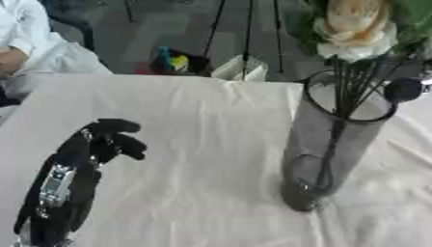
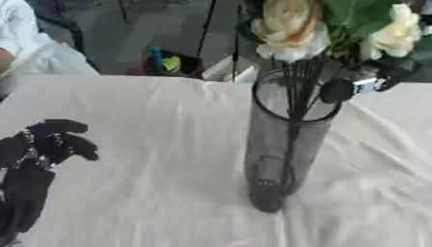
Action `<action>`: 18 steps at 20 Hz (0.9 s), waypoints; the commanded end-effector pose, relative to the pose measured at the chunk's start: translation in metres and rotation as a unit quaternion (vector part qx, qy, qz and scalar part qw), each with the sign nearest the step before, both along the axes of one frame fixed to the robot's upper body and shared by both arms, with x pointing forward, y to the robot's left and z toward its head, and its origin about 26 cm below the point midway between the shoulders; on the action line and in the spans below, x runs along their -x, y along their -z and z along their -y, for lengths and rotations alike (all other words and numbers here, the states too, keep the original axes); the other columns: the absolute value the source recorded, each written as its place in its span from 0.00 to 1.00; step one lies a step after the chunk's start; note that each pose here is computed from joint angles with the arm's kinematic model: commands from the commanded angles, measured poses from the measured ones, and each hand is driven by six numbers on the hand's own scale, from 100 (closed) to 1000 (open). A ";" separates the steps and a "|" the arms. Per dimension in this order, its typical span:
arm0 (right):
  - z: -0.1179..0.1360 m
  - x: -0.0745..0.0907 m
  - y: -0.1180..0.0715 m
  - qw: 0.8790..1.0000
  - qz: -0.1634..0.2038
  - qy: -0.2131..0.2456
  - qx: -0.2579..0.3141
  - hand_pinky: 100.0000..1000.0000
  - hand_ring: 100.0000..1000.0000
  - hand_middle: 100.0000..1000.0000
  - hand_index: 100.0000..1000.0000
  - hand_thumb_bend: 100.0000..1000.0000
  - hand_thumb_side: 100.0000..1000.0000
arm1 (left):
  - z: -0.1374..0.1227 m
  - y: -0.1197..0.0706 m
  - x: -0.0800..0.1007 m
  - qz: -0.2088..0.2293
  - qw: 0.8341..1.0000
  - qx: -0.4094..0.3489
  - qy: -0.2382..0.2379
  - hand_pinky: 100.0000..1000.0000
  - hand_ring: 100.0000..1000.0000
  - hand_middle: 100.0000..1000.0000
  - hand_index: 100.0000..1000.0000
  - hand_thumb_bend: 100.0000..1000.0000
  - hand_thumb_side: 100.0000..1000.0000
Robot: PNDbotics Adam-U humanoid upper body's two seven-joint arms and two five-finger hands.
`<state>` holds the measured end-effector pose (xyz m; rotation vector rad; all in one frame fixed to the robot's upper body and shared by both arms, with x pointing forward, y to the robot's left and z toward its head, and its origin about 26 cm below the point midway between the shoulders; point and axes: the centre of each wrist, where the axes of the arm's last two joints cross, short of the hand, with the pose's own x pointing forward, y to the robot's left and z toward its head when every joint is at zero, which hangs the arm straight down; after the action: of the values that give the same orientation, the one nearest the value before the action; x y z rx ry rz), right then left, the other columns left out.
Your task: Arrange flowers into the vase.
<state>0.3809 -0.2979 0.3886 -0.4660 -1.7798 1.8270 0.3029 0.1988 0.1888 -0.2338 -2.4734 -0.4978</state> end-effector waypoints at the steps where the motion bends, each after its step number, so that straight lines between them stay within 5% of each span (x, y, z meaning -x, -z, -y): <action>1: 0.014 0.012 -0.018 0.999 0.031 0.020 0.017 0.90 0.91 0.81 1.00 0.80 0.86 | 0.001 -0.004 0.002 0.009 1.000 -0.005 0.003 0.54 0.58 0.65 0.75 0.01 1.00; 18: 0.046 0.025 -0.018 0.996 0.057 0.059 0.021 0.91 0.92 0.82 1.00 0.76 0.89 | 0.000 -0.003 0.002 0.009 1.000 -0.007 0.001 0.54 0.59 0.66 0.75 0.01 1.00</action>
<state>0.3687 -0.3359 0.3883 -0.6241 -1.7366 1.7802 0.3025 0.1993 0.1875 -0.2322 -2.4663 -0.5089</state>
